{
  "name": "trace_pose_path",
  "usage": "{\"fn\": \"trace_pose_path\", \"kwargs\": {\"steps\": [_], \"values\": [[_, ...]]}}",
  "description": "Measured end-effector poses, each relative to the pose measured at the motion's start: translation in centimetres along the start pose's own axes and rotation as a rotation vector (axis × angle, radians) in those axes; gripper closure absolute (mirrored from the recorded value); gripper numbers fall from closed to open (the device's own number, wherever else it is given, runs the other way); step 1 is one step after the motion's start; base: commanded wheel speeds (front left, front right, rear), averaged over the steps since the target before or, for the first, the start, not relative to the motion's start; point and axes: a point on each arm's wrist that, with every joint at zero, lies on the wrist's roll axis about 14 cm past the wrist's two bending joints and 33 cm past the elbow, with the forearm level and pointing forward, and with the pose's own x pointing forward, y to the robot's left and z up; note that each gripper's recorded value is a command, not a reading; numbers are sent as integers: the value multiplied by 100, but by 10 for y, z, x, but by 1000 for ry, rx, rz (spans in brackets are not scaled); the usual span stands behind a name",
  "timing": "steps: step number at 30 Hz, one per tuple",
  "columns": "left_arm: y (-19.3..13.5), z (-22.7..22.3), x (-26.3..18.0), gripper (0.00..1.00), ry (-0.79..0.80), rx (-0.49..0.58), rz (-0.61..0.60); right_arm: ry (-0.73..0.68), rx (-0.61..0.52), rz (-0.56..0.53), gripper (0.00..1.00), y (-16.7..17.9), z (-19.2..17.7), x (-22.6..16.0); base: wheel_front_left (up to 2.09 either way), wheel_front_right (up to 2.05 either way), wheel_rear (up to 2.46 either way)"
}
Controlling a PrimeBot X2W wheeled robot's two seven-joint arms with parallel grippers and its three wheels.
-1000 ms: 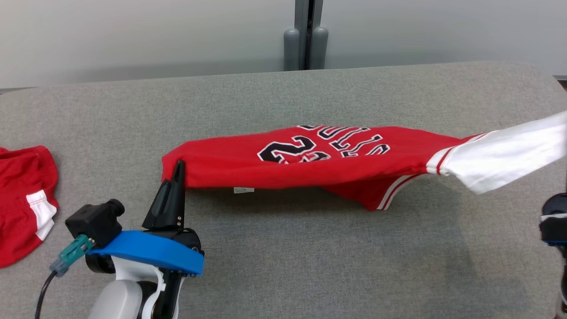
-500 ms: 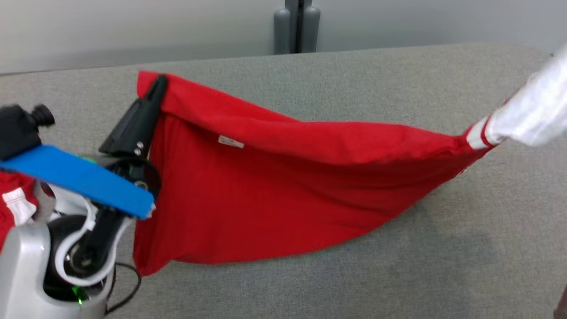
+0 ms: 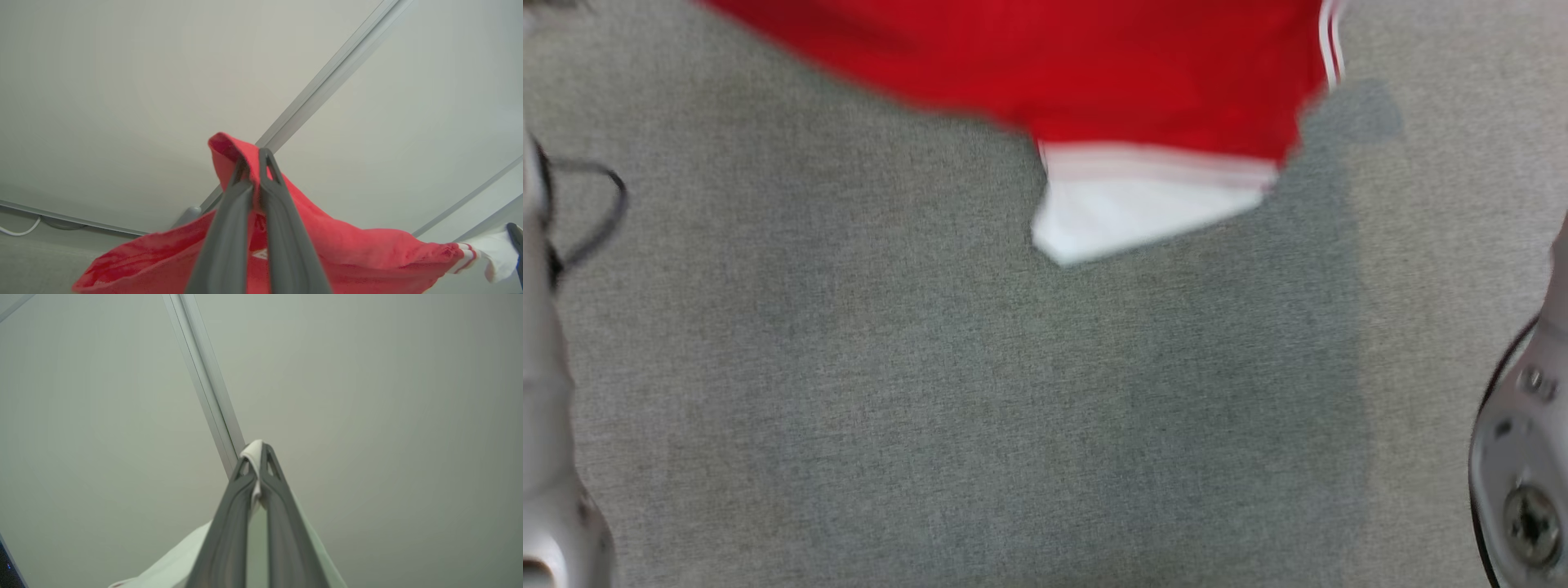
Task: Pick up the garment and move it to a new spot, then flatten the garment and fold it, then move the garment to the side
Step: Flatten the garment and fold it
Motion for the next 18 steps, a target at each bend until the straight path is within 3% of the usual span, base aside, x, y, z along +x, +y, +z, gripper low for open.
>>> {"fn": "trace_pose_path", "kwargs": {"steps": [6, 10, 14, 18], "values": [[1, 46, 24, 100, -182, 46, -48, -270, 16, 77, 100, 29, 49, 35, 0, 0, 0], [1, 52, 26, 100, -240, 65, -74, -305, 9, 113, 100, 36, 60, 36, 0, 0, 0], [20, 16, 21, 100, -196, 79, -45, -113, -52, 105, 100, 21, 2, 18, 0, 0, 0], [52, -49, -5, 100, -78, 97, 35, 157, -112, 38, 100, -17, -72, -33, 0, 0, 0]]}}
